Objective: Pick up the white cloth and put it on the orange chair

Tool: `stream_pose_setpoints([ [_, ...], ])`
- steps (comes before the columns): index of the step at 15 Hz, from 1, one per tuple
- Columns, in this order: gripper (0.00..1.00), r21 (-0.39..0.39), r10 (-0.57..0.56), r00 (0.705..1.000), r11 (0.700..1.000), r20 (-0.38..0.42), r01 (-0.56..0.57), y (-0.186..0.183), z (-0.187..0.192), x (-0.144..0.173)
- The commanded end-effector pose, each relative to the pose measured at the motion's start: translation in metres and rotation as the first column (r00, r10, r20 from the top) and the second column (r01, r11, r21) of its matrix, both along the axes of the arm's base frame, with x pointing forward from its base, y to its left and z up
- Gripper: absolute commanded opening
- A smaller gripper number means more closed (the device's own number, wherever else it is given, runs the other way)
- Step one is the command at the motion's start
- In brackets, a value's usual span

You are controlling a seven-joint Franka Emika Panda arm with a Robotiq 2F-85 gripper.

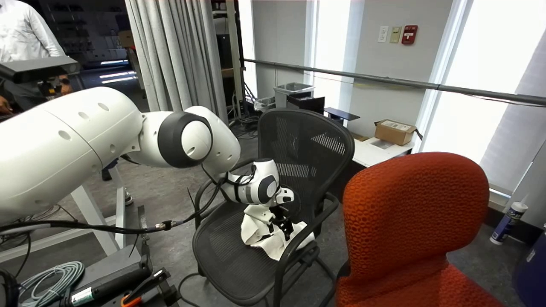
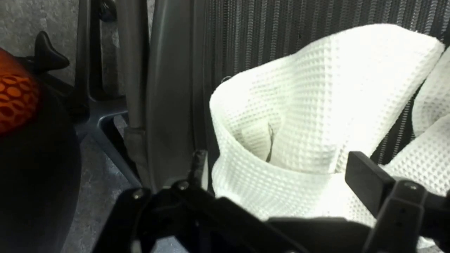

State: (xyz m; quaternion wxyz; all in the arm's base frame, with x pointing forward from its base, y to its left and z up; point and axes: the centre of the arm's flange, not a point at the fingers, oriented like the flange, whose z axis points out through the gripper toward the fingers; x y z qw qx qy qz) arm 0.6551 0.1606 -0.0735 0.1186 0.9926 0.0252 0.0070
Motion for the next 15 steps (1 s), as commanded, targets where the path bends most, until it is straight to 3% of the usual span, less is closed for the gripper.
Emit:
stream_pose_setpoints([
  [1,1.00,-0.014,-0.007,0.999,1.000,0.038,0.007,0.015,-0.028,0.026],
  [4,1.00,-0.010,-0.007,0.999,1.000,0.036,0.007,0.019,-0.043,0.029],
  [5,0.82,-0.012,-0.006,0.999,1.000,0.038,0.006,0.019,-0.046,0.029],
  [9,0.46,-0.002,-0.030,0.998,1.000,0.060,0.031,0.014,-0.046,0.036],
  [14,0.04,0.048,-0.057,0.993,0.997,0.100,0.053,0.005,-0.009,0.051],
  [15,0.00,0.064,-0.070,0.991,0.996,0.111,0.064,0.002,-0.003,0.056],
])
